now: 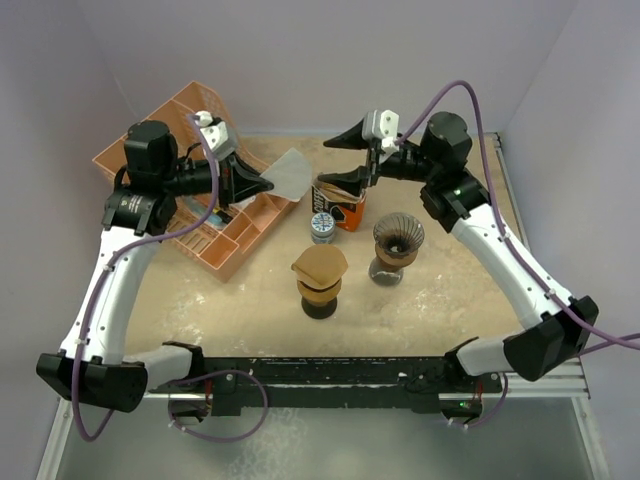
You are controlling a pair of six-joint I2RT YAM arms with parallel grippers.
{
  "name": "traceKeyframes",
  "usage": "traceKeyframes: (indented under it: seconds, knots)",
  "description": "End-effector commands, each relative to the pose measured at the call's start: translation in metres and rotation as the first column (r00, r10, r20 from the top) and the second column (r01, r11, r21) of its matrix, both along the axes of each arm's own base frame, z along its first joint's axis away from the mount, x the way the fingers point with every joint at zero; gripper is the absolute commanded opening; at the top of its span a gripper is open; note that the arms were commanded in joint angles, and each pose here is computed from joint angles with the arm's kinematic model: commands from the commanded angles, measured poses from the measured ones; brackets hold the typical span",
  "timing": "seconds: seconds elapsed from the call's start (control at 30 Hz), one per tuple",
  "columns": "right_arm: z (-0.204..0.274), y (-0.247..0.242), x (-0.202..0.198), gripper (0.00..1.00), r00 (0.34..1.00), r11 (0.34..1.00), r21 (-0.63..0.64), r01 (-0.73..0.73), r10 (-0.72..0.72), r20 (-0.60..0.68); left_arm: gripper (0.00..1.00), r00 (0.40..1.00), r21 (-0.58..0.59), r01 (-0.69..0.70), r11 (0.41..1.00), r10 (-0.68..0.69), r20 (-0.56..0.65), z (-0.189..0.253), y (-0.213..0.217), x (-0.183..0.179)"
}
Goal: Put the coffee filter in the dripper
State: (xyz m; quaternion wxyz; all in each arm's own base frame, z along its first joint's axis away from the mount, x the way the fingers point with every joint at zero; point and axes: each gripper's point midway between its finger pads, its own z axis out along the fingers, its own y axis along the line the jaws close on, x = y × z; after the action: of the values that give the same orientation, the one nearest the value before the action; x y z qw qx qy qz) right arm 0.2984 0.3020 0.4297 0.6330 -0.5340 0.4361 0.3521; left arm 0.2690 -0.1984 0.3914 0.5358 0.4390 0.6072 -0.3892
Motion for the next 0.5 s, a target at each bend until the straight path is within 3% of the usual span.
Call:
traceKeyframes:
  seconds: [0.0, 0.47]
  knots:
    - [0.012, -0.002, -0.007, 0.64, 1.000, 0.999, 0.054, -0.008, 0.006, 0.030, 0.00, 0.993, -0.060, 0.114, 0.992, -0.113, 0.014, 0.013, -0.008, -0.013]
    - [-0.020, -0.004, -0.021, 0.49, 0.999, 0.998, 0.063, -0.031, 0.034, -0.036, 0.00, 0.991, -0.072, 0.134, 0.988, -0.135, -0.010, 0.014, -0.009, -0.015]
